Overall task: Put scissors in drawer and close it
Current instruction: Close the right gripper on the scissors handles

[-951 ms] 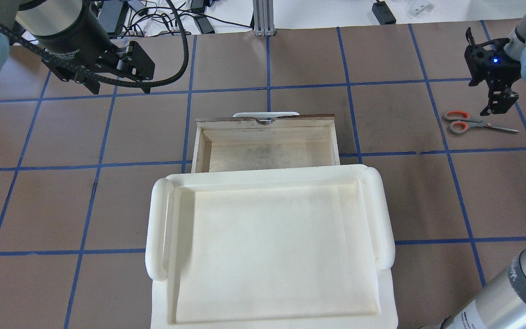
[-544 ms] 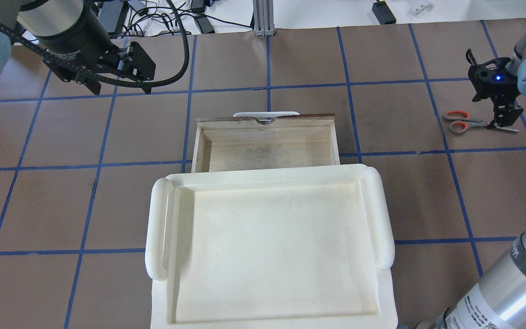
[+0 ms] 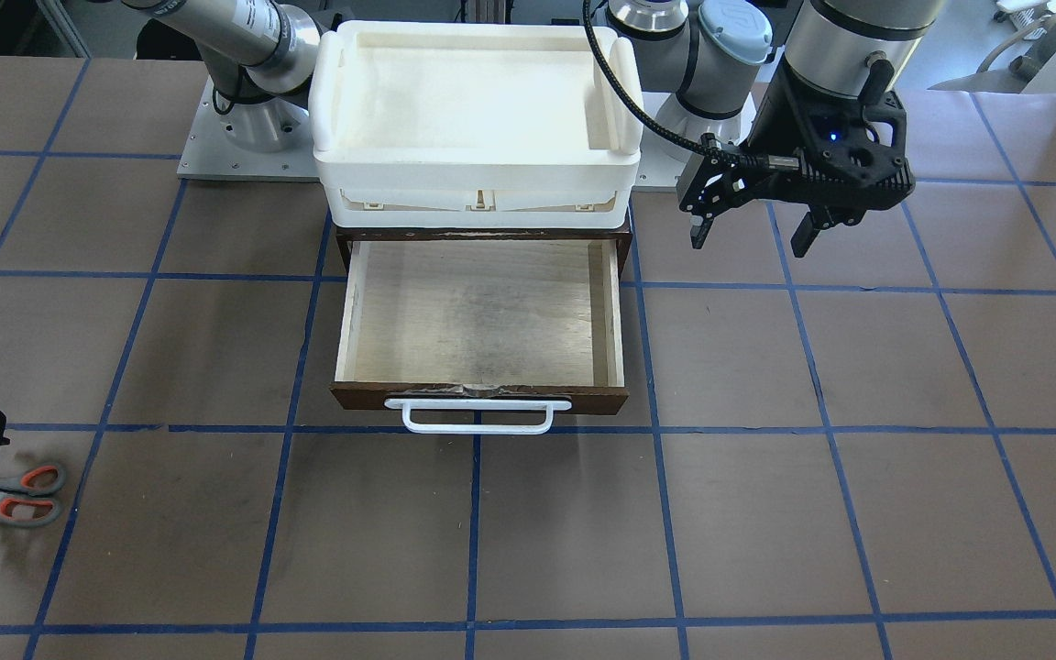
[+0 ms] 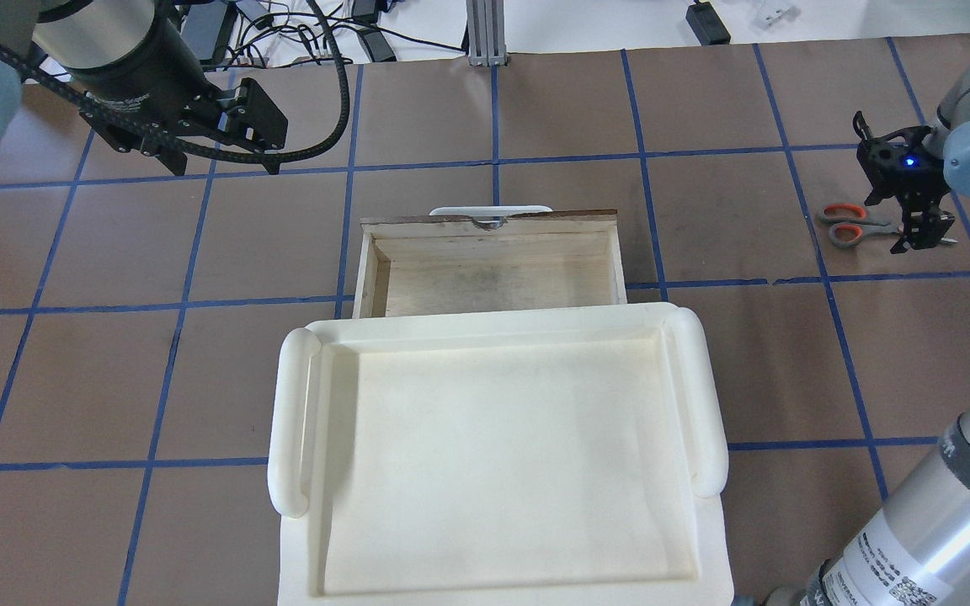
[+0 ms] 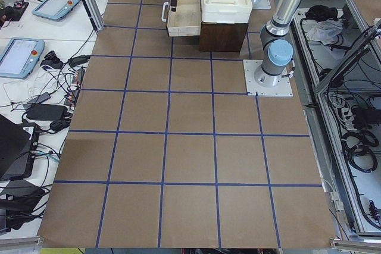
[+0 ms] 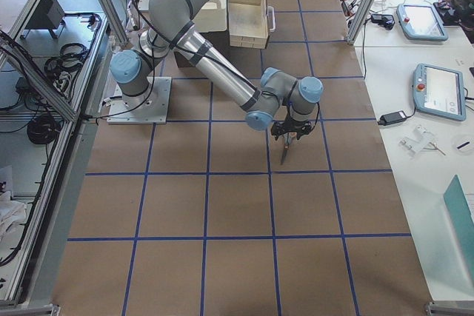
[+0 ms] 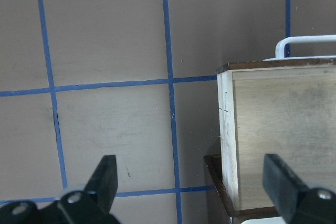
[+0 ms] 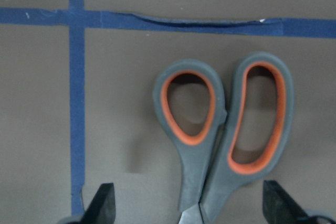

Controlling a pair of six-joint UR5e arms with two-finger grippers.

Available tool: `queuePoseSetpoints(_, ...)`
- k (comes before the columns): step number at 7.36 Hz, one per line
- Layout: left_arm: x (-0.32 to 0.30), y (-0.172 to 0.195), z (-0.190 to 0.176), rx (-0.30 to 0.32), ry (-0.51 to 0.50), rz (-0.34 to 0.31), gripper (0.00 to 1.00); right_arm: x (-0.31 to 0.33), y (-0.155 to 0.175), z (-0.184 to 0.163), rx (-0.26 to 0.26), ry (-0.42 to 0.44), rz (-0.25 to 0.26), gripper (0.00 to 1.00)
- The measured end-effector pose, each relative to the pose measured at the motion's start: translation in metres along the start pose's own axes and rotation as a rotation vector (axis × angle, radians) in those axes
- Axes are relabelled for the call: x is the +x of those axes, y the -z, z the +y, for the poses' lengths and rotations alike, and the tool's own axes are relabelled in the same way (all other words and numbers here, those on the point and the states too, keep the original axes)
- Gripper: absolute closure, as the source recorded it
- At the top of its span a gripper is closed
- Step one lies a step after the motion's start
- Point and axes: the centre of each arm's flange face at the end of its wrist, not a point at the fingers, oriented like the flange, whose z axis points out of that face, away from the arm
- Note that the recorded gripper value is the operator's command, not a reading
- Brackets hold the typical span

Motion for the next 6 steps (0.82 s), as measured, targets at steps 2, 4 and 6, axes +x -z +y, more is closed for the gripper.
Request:
queuePoseSetpoints(2,-0.0001,0.0004,0.0002,0.001,0.001,0.001,0.00,0.0005,-0.0052,0.0003,0.004,0.002,-0.006,0.12)
queuePoseSetpoints(4,0.0002,0.0007,0.0001,0.003,0.001,0.004,0.00,0.0004,-0.0075,0.0012,0.003,0.002,-0.010,0.40)
queuePoseSetpoints(6,0.0005,0.0001,-0.0008,0.005,0.001,0.008,0.00,0.0003,-0.0076,0.0021,-0.002,0.006,-0.011,1.00)
